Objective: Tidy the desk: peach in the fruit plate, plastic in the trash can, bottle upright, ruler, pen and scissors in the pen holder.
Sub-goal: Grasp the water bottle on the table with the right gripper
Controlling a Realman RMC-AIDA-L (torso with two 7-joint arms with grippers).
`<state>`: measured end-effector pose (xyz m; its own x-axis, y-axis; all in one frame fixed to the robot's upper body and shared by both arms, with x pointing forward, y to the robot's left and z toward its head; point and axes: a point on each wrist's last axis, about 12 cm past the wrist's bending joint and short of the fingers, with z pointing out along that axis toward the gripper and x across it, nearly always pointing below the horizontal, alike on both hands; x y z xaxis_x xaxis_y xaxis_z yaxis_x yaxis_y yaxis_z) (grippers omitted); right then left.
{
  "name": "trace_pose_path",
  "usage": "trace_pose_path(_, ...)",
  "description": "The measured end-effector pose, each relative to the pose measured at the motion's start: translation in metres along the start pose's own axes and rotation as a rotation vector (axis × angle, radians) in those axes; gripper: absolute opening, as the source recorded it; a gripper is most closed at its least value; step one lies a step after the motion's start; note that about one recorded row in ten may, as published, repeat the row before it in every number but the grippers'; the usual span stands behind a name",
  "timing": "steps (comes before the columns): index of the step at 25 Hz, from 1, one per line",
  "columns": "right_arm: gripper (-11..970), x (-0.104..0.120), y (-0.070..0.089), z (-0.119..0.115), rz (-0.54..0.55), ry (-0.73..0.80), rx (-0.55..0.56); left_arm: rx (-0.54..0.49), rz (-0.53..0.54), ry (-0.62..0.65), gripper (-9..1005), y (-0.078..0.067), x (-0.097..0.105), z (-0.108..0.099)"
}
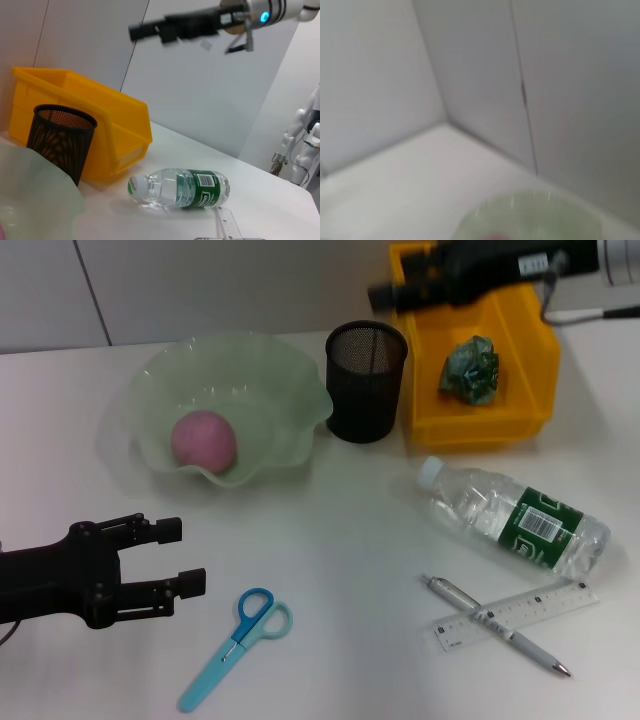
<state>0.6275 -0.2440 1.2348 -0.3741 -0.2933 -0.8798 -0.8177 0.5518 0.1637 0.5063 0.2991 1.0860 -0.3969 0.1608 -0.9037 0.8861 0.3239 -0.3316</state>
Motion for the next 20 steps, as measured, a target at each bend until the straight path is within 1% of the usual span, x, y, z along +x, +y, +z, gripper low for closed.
trace_pose_path(4, 787, 0.002, 0.006, -0.004, 0.021, 0.196, -0.009, -0.001, 0.001, 0.001, 798, 0.000, 0.000, 0.000)
trace_pose_path(5, 787, 0.004, 0.007, -0.005, 0.038, 0.285, -0.003, -0.001, 0.001, 0.001, 797, 0.000, 0.000, 0.000)
trace_pose_path(6, 787, 0.004, 0.007, -0.005, 0.038, 0.285, -0.003, -0.002, 0.001, 0.001, 797, 0.000, 0.000, -0.001)
trace_pose_path(13, 787, 0.007, 0.008, -0.008, 0.090, 0.560, 0.041, -0.006, 0.000, 0.002, 796, 0.001, -0.001, 0.000)
trace_pose_path(20, 786, 0.014, 0.008, -0.007, 0.099, 0.740, 0.110, -0.008, 0.002, 0.001, 794, 0.001, -0.001, 0.000)
